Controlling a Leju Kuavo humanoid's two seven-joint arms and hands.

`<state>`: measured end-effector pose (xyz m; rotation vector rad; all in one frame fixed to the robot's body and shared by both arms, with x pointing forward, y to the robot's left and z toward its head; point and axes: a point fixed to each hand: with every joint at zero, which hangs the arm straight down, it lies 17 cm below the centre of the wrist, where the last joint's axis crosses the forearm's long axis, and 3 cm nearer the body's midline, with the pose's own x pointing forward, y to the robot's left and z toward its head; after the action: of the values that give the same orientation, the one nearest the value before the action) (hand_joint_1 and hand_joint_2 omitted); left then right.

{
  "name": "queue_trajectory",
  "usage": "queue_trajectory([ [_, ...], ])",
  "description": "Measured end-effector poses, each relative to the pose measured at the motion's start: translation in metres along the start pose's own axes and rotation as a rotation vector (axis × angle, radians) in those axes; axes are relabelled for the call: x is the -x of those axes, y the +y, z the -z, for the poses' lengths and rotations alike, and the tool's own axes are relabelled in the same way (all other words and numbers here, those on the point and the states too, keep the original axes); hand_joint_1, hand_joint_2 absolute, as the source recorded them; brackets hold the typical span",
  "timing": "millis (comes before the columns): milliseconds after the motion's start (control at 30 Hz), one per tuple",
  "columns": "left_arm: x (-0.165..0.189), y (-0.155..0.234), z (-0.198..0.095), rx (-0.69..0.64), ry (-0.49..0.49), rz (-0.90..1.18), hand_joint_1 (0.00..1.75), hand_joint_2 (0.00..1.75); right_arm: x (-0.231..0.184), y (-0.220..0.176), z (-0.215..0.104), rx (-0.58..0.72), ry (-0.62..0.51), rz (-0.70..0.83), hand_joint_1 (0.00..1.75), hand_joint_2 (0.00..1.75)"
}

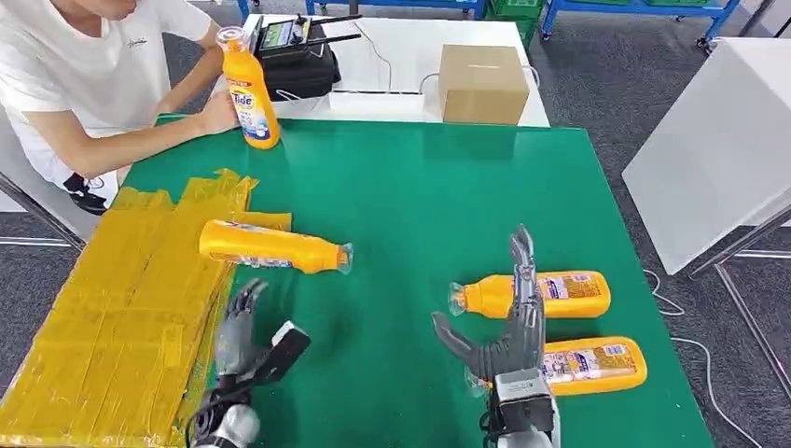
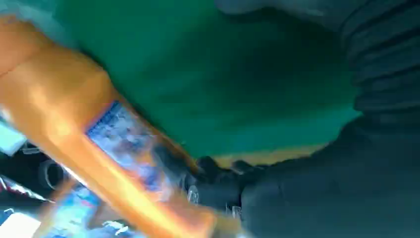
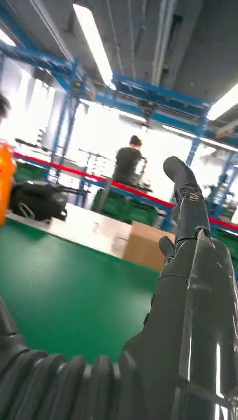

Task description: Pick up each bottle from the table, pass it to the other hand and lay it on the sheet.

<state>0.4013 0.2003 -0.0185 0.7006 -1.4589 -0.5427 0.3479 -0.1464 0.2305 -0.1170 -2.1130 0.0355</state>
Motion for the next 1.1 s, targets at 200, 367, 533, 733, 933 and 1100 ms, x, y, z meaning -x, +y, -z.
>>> queue_trajectory([
  [200, 0.027, -0.047, -0.028, 0.196, 0.165, -0.267, 0.0, 1.75, -0.003, -0.028, -0.008, 0.078, 0.019, -0.05, 0.0, 1.75],
  [367, 0.031, -0.051, -0.03, 0.219, 0.173, -0.289, 0.0, 1.75, -0.015, -0.037, -0.005, 0.116, 0.001, -0.041, 0.0, 1.75],
  [533, -0.016, -0.004, 0.007, 0.095, -0.043, -0.23, 0.0, 1.75, -0.033, -0.008, 0.012, 0.005, -0.073, 0.002, 0.0, 1.75],
  [733, -0.15, 0.117, 0.053, -0.179, -0.412, -0.411, 0.0, 1.75, -0.023, 0.012, 0.015, -0.084, -0.105, -0.198, 0.0, 1.75],
  [933, -0.184, 0.14, 0.019, -0.206, -0.539, -0.484, 0.0, 1.75, -0.006, 0.015, 0.009, -0.151, -0.096, -0.337, 0.0, 1.75],
  [1100, -0.204, 0.16, 0.005, -0.236, -0.604, -0.524, 0.0, 1.75, 0.002, 0.015, 0.007, -0.167, -0.081, -0.364, 0.0, 1.75],
])
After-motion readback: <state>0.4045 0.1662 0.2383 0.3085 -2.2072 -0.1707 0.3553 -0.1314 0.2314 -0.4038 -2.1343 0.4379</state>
